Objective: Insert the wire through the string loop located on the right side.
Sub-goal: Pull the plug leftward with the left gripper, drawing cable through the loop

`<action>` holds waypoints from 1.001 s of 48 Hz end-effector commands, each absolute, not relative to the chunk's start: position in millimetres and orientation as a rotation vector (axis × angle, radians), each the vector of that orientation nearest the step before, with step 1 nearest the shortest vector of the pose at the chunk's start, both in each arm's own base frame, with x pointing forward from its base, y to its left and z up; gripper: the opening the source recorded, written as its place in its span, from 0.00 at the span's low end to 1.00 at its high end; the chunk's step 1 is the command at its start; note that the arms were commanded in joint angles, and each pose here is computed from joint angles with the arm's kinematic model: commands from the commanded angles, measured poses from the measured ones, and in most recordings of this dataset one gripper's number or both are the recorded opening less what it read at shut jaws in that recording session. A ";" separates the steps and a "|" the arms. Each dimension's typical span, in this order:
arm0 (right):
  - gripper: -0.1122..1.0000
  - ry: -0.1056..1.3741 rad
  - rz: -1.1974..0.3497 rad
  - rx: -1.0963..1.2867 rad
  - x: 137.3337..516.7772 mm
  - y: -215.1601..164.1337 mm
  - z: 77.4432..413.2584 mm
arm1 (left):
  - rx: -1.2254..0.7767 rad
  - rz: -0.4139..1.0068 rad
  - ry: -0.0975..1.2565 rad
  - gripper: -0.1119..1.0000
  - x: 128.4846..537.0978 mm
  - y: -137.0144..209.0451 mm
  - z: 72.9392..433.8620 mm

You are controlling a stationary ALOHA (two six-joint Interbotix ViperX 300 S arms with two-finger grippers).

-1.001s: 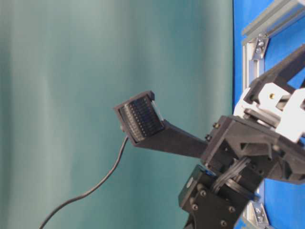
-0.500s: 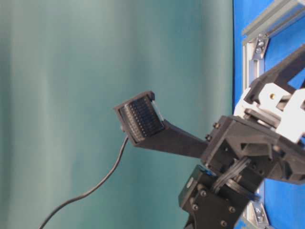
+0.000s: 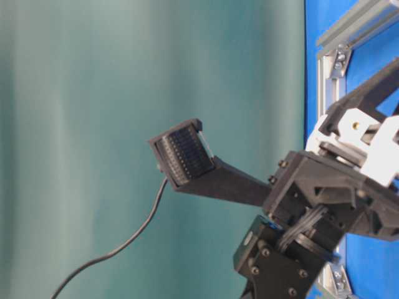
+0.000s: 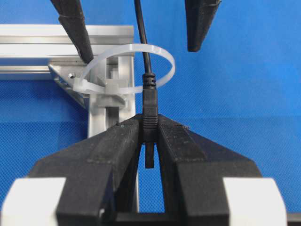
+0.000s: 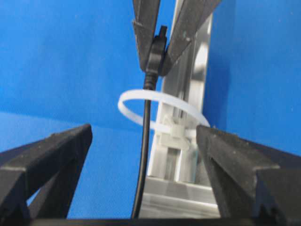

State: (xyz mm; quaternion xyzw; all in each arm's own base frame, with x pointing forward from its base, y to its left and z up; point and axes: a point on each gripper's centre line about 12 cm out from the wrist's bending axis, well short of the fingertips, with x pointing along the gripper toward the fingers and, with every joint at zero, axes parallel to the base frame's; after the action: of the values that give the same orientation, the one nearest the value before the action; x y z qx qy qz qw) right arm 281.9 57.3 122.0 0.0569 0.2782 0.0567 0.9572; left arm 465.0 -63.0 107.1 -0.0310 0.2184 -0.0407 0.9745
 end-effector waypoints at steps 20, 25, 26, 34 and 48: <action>0.91 0.528 0.117 0.125 290.3 59.1 131.9 | -0.051 -0.105 0.447 0.18 382.8 -60.5 134.6; 0.91 0.530 0.117 0.127 290.9 59.3 132.3 | -0.049 -0.107 0.447 0.18 357.5 -57.5 130.8; 0.91 0.530 0.117 0.127 291.2 59.4 132.6 | -0.048 -0.106 0.447 0.18 352.7 -56.5 129.4; 0.91 0.535 0.117 0.132 291.8 59.7 135.0 | -0.043 -0.113 0.442 0.18 320.2 -54.3 123.5; 0.91 0.509 0.118 0.138 295.6 60.1 143.0 | -0.064 -0.143 0.484 0.18 264.3 -55.4 115.4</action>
State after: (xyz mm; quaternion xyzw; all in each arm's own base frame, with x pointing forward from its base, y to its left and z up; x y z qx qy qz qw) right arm 288.3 59.1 128.2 0.0619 0.2771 0.0571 0.9571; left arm 272.6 -53.4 107.5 -0.0238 0.2556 -0.0645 0.9643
